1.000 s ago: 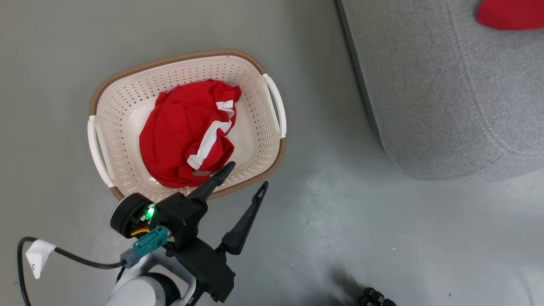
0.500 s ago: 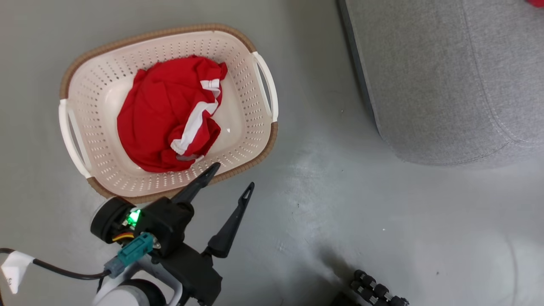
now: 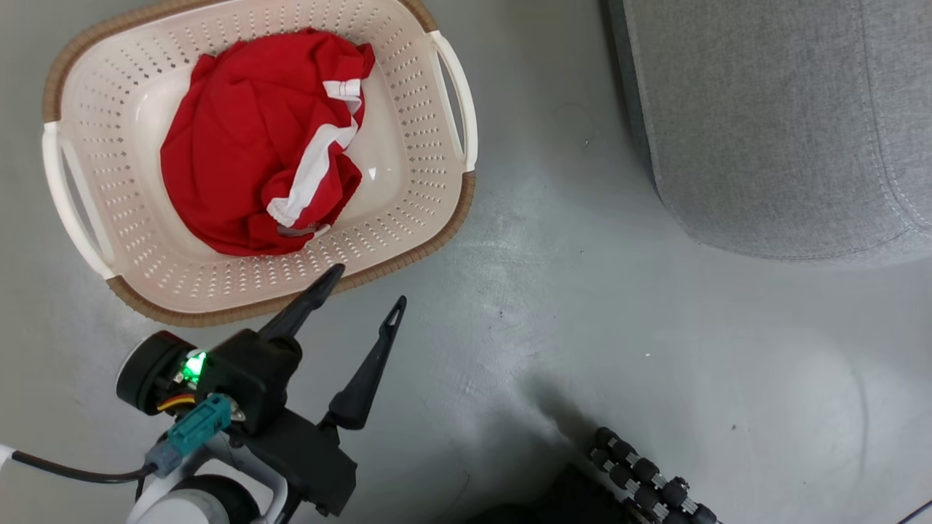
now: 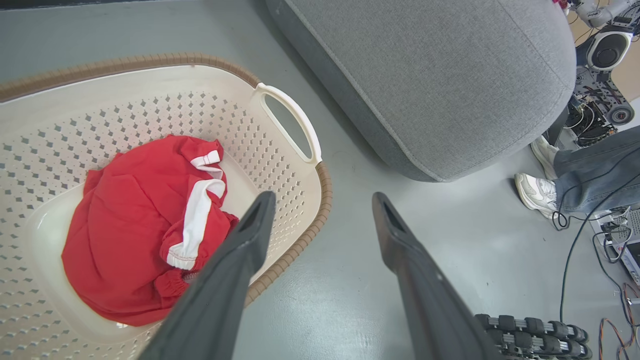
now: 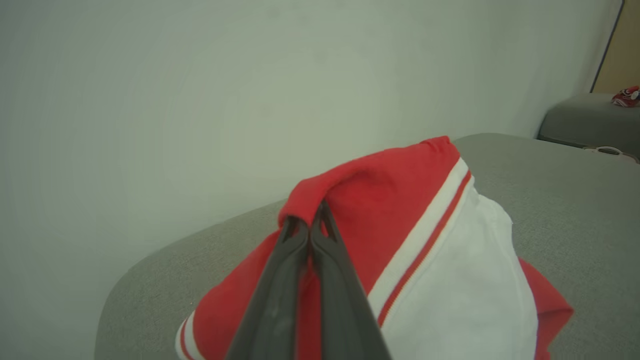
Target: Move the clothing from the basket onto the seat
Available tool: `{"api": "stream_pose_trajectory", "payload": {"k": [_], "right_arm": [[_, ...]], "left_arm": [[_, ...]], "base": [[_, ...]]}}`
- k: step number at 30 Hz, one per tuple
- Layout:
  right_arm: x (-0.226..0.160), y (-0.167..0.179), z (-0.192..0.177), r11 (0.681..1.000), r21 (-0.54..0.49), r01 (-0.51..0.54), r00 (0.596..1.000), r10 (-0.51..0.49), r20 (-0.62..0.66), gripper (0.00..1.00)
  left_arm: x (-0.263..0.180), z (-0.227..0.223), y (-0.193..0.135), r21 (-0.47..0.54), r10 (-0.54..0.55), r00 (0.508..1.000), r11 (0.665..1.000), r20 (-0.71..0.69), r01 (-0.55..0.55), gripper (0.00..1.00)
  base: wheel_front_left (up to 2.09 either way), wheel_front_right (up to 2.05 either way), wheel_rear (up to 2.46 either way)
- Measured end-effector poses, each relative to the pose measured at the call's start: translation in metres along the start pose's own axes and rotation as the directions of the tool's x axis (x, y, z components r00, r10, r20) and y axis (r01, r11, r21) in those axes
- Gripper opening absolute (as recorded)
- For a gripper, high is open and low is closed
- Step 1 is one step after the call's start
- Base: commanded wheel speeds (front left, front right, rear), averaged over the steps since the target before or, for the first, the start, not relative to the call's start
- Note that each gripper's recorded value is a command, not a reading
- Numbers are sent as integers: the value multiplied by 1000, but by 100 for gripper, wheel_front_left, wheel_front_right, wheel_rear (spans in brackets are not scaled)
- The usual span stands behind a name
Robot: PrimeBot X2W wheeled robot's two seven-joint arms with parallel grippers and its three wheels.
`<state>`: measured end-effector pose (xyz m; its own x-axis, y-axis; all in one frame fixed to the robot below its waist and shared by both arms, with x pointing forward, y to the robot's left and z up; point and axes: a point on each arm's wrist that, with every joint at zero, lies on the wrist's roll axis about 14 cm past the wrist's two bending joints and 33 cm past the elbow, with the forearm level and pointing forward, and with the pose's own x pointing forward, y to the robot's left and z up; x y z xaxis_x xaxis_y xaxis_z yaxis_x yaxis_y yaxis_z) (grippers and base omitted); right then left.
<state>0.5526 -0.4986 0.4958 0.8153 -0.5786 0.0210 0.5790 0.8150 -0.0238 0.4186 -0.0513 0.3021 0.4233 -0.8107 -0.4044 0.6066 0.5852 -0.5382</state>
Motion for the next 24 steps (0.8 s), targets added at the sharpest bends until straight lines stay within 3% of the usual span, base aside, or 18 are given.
{"api": "stream_pose_trajectory", "payload": {"k": [6,7,10,24], "right_arm": [[-3,14,-29,999,36,-9,998,10,-54,0],[-3,14,-30,999,38,-6,998,8,-55,16],[-4,12,-33,999,44,1,998,2,-60,100],[-27,9,-21,999,2,-54,998,54,-42,100]], "left_arm": [[3,-2,8,-20,20,1000,1000,7,-20,100],[3,-1,9,-23,26,1000,999,10,-25,100],[3,0,15,-24,44,999,999,16,-43,100],[3,28,12,-34,73,990,997,118,-70,100]], "base": [[0,0,0],[0,0,0],[0,0,0],[0,0,0]]}}
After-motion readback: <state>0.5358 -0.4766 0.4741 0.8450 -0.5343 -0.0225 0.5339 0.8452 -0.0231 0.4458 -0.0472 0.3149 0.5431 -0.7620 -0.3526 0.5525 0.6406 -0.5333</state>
